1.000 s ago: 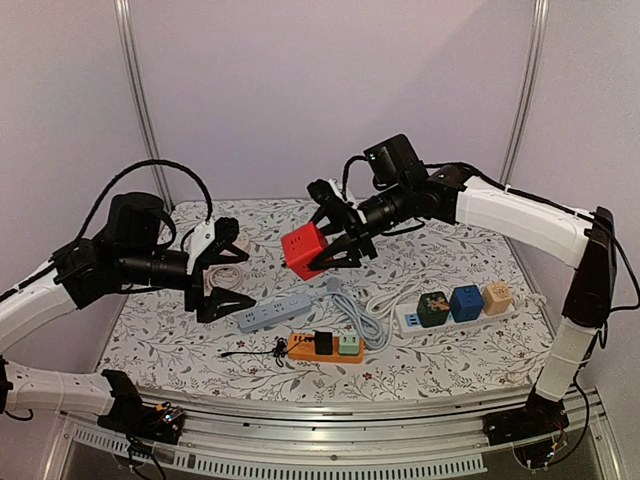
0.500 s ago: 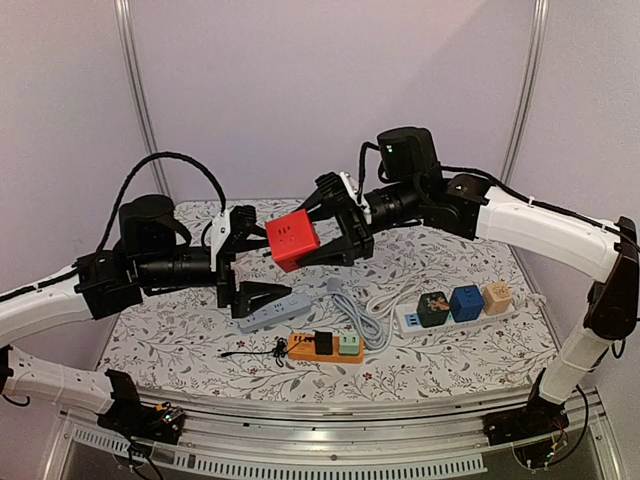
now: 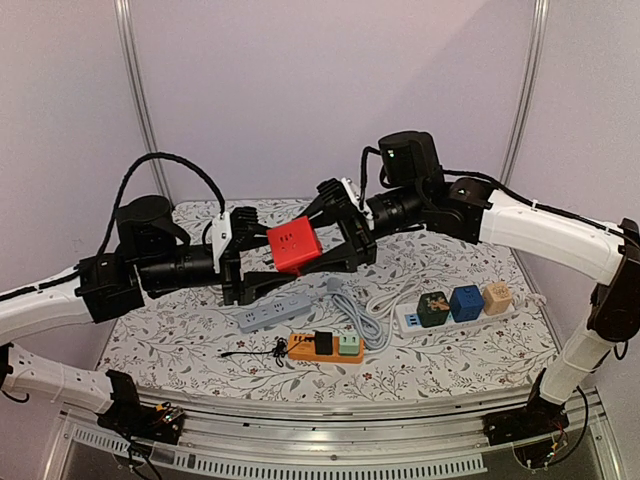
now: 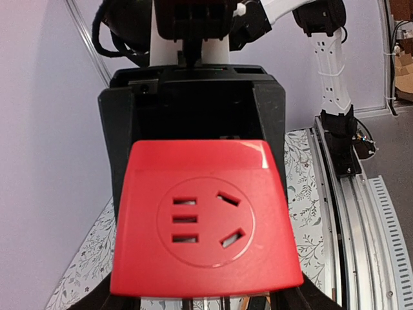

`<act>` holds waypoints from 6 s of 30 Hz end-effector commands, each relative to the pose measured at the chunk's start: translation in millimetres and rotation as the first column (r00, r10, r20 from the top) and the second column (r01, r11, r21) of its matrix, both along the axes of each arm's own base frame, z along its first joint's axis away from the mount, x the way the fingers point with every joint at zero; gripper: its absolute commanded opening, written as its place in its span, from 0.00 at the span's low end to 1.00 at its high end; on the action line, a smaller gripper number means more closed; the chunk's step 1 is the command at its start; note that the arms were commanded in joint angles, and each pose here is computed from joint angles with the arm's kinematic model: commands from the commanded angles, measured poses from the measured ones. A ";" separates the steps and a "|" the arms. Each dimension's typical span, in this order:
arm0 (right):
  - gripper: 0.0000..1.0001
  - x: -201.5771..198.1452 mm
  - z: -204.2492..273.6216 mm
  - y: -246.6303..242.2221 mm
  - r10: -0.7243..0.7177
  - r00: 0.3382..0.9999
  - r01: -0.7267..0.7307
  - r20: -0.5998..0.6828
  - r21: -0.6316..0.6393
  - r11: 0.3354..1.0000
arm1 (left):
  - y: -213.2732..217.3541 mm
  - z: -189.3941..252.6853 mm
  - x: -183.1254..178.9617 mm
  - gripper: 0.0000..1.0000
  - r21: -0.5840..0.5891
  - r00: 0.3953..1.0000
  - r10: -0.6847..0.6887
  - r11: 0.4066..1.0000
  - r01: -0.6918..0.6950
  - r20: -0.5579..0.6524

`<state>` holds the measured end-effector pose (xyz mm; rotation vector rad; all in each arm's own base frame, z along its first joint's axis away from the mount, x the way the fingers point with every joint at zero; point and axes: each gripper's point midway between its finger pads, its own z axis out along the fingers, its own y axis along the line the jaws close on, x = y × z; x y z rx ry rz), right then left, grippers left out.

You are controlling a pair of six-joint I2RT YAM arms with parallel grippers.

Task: Insert the plug
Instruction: Adjust the plug.

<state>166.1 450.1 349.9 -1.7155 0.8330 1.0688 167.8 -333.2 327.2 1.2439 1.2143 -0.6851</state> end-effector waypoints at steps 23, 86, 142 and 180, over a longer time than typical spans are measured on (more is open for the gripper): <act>0.99 69.6 -8.5 11.2 -0.472 0.648 0.388 -0.598 -0.274 0.880 | 30.4 15.8 35.0 0.00 0.042 0.525 0.161 0.935 -0.353 0.836; 0.00 80.4 -120.8 56.2 -0.157 0.963 0.247 0.221 -0.476 0.844 | 59.7 -111.9 51.5 0.99 0.287 0.984 0.154 0.950 -0.122 -0.092; 0.19 45.5 -54.3 47.5 -0.163 0.980 0.191 0.114 -0.306 0.933 | 46.6 -58.4 44.1 0.00 0.156 0.982 0.132 0.982 -0.110 -0.137; 0.92 96.0 -28.2 53.3 -0.655 0.412 0.541 -0.633 -0.408 0.735 | 54.3 -12.9 63.2 0.00 -0.027 0.923 0.253 0.966 -0.256 0.290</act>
